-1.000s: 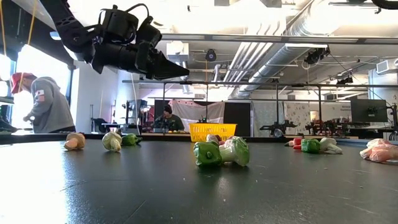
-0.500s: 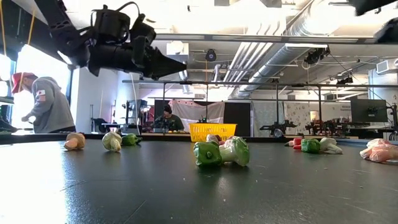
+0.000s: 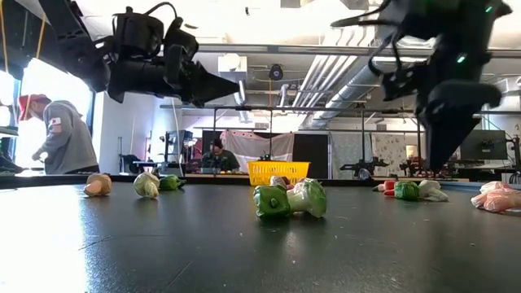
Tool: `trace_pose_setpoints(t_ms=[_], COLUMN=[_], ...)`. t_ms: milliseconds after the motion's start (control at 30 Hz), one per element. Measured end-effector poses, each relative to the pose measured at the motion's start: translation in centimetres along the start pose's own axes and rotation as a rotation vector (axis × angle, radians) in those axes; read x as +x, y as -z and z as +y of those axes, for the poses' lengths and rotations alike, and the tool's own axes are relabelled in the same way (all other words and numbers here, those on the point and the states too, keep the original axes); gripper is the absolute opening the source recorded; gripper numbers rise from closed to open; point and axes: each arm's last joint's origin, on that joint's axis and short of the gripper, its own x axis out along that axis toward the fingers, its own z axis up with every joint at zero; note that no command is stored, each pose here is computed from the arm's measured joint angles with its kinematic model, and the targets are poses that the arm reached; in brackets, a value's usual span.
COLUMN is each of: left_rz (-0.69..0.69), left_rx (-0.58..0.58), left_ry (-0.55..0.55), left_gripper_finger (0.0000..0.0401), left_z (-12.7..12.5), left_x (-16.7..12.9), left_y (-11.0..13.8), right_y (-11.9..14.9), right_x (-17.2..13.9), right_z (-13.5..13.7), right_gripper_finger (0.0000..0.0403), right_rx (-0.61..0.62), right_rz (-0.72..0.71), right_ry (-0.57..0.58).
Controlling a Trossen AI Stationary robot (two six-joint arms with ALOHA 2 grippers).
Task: Sort produce into baskets
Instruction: Put the middle right orange chili into the blue bin
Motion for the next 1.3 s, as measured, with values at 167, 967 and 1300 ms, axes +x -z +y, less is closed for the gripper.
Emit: trace_pose_setpoints(t_ms=[167,967,1300], left_rz=[-0.003,-0.001,0.002], left_rx=[0.002,0.003,0.002], left_ry=[0.016,0.024,0.024], left_gripper_finger=[0.0,0.0,0.0], left_z=[-0.4,-0.6,-0.6], left_x=[0.1,0.2,0.2], left_y=[-0.1,0.0,0.0], right_y=[-1.4,-2.5,-2.9], right_x=[0.7,4.2,4.6], right_z=[-2.0,-6.6,-6.5], right_gripper_finger=[0.011,0.0126,0.0103], right_rx=[-0.022,-0.181,-0.204], right_rz=[-0.021,0.039,0.083], right_ry=[0.005,-0.132,-0.169])
